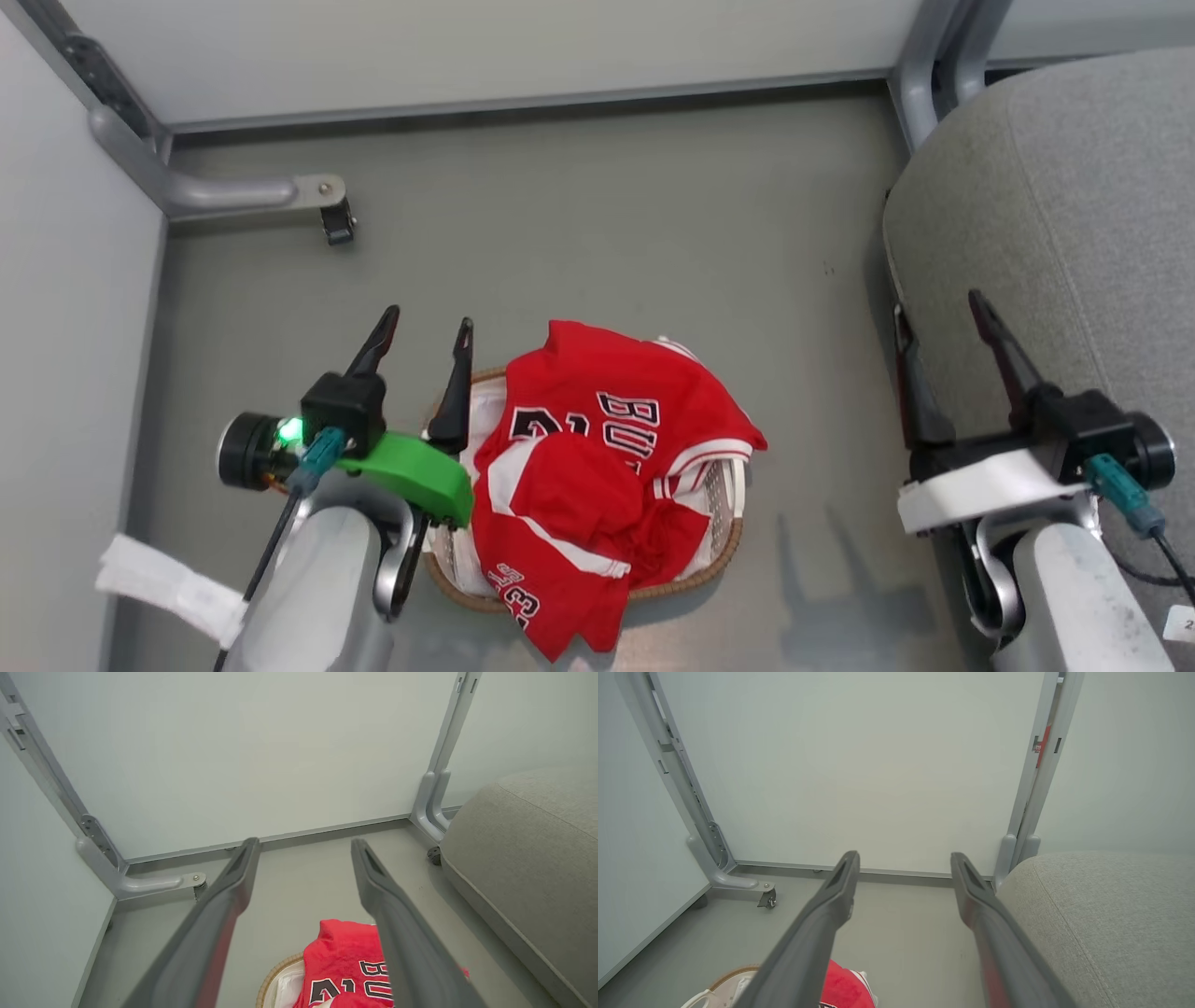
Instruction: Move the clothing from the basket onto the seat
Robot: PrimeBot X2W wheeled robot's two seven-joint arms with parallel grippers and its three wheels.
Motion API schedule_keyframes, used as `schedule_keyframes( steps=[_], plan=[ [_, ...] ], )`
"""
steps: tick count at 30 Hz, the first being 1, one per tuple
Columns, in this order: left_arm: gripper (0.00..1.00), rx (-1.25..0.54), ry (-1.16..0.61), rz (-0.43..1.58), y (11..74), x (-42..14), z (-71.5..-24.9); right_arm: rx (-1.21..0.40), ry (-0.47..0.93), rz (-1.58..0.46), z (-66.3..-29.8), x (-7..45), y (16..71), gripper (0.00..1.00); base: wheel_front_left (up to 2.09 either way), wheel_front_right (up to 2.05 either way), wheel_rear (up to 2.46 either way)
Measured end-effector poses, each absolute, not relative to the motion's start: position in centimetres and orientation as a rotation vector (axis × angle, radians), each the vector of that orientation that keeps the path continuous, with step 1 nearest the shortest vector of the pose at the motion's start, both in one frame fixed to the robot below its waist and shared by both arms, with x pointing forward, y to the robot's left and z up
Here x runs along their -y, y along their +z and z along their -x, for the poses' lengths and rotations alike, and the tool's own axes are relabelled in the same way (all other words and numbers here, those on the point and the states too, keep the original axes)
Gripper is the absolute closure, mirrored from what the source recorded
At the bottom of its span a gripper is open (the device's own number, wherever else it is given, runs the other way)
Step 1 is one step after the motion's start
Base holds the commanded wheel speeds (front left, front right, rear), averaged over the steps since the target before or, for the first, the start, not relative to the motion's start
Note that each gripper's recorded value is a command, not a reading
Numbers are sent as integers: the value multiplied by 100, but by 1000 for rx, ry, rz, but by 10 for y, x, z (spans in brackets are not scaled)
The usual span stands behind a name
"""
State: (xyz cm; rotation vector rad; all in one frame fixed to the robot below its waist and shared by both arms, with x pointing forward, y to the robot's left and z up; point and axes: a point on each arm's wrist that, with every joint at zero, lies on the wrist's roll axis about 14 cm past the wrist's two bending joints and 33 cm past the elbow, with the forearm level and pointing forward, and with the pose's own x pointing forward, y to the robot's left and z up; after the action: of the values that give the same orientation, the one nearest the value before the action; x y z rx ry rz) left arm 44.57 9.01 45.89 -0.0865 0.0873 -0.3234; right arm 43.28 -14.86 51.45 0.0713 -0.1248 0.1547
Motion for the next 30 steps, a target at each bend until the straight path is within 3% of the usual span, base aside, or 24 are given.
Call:
schedule_keyframes(
  steps=[7, 13, 23, 30],
  plan=[
    [0, -291, -484, -25, 386, -54, -475, 142, 98, -65, -477, 169, 506, 0, 0, 0, 0],
    [0, -516, -643, -144, 303, -27, -471, 123, 37, -75, -503, 192, 482, 0, 0, 0, 0],
    [0, -881, -882, -259, 180, -2, -414, 14, -2, -84, -518, 209, 419, 0, 0, 0, 0],
    [0, -1018, -965, -258, 132, 6, -385, -59, -35, -67, -516, 224, 385, 0, 0, 0, 0]
  ],
)
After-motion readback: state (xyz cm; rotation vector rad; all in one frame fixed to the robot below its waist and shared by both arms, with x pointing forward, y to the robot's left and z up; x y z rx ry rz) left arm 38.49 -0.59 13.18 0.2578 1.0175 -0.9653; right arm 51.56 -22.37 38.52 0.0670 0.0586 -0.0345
